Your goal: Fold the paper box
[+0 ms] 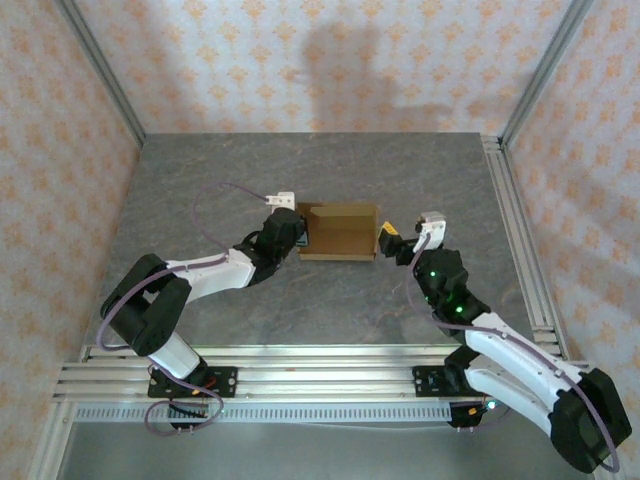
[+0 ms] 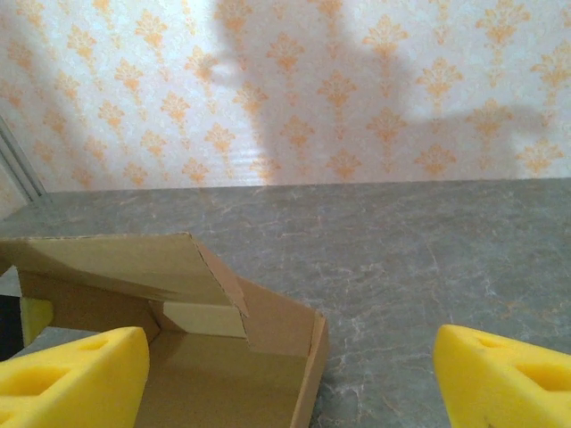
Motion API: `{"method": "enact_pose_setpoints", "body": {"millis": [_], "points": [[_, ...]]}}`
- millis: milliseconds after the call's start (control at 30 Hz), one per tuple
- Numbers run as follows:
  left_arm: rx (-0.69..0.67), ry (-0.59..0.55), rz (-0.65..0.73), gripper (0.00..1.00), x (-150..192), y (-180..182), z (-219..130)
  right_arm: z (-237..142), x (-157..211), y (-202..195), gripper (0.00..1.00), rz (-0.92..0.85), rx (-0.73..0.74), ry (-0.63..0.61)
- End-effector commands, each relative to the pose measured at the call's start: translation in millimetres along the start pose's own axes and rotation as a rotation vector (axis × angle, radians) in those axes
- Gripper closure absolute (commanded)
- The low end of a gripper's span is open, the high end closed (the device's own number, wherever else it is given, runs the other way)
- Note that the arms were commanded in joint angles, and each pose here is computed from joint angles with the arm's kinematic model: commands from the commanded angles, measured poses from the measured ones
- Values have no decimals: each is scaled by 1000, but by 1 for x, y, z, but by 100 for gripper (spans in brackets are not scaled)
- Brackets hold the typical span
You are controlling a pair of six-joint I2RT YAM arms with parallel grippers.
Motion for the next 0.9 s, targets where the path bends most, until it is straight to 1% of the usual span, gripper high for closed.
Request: {"method": "enact_pose_setpoints", "body": {"millis": [0, 67, 167, 267, 333, 400, 467, 600, 867], "points": [[-23, 25, 44, 99, 2, -3, 2, 4, -21, 11, 17, 50, 15, 50], [-23, 33, 62, 98, 3, -5, 2, 14, -34, 17, 18, 69, 47, 85], [-25, 41, 86, 97, 7, -7, 3, 37, -43, 27, 17, 53, 97, 171], [-26, 43, 107, 96, 9, -12, 3, 62, -46, 34, 18, 43, 130, 239], [-33, 44, 116, 95, 10, -14, 3, 81, -43, 36, 17, 26, 172, 299], [-42, 41, 123, 94, 10, -14, 2, 94, -39, 35, 18, 14, 206, 332], [-45, 39, 127, 89, 10, -14, 1, 104, -31, 33, 18, 18, 216, 357], [-49, 28, 128, 75, 11, -12, -3, 116, -11, 29, 19, 37, 223, 426], [33, -19, 121, 48, 14, -10, -23, 119, 11, 14, 20, 50, 263, 489]]}}
Point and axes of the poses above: each hand's point on the last joint's axis, 136 mm out from that joint toward the fingers, its own z axis out along the fingers, its own y axis along the line the jaws close on, x = y × z, the point moved 7 cm from there along -z, back along the fingers, and after that the axes turned 14 degrees about z, right-handed, at the moved point
